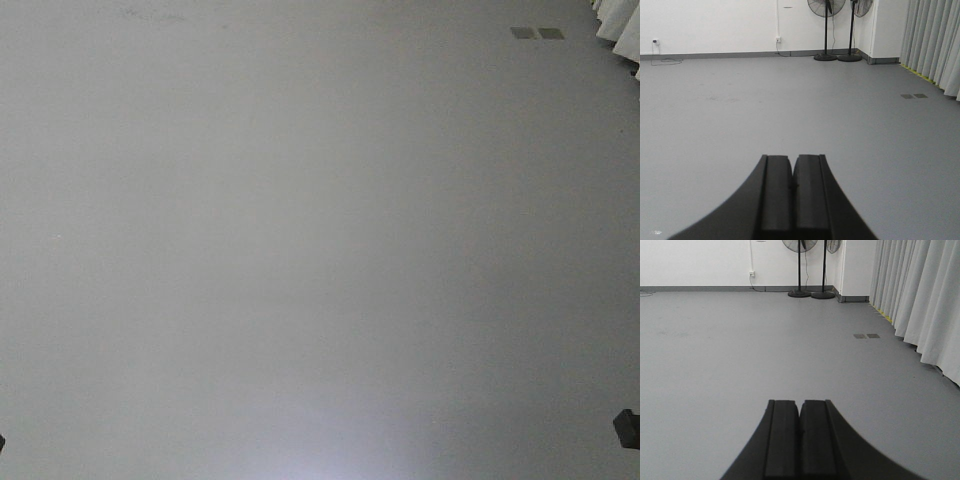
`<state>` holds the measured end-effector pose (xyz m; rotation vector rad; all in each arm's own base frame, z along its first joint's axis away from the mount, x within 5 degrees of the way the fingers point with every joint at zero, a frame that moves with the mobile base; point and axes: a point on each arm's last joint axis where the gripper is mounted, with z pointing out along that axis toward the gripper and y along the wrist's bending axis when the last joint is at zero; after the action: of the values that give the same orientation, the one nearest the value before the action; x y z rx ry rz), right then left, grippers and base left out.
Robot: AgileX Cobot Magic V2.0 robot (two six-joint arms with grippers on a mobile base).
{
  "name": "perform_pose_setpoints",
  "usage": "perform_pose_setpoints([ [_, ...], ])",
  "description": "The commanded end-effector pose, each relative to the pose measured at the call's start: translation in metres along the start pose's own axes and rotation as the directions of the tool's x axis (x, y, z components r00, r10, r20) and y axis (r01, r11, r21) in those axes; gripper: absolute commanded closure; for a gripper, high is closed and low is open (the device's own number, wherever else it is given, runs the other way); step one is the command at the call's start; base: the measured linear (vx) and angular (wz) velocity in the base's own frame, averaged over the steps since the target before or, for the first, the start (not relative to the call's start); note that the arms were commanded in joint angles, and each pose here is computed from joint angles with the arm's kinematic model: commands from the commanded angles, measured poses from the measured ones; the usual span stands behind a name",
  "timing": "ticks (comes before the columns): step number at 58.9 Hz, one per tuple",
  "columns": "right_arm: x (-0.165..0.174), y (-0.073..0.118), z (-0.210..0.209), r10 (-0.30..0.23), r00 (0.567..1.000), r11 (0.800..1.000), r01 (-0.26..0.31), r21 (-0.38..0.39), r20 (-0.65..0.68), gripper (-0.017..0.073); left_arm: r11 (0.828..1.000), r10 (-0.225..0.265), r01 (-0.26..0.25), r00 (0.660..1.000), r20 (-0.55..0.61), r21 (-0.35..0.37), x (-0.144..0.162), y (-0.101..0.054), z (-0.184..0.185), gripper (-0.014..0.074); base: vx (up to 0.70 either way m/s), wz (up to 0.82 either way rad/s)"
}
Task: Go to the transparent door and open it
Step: 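Drive the base across the grey floor toward the glass sliding door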
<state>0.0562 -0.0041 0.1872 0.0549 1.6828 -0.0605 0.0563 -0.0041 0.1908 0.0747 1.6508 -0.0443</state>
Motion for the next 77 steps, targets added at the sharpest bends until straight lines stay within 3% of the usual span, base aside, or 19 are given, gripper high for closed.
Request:
perform_pose_setpoints([
  [1, -0.0035, -0.0003, -0.0003, 0.001, 0.997, 1.000, -0.001, 0.005, 0.080, 0.0568, 1.000, -0.017, 0.016, 0.998, 0.066, 0.005, 0.0018, -0.0004, 0.0007, 0.0599, 0.01, -0.01],
  [40, -0.0035, -0.0003, -0.0003, 0.001, 0.997, 1.000, -0.001, 0.005, 0.080, 0.0568, 1.000, -0.017, 0.016, 0.998, 0.066, 0.005, 0.0018, -0.0004, 0.0007, 0.0599, 0.10, 0.00],
  [77, -0.0033, -0.0003, -0.0003, 0.001, 0.997, 1.000, -0.001, 0.005, 0.078, 0.0568, 1.000, -0.017, 0.016, 0.998, 0.066, 0.005, 0.0018, -0.0004, 0.0007, 0.0599, 0.41, 0.08],
])
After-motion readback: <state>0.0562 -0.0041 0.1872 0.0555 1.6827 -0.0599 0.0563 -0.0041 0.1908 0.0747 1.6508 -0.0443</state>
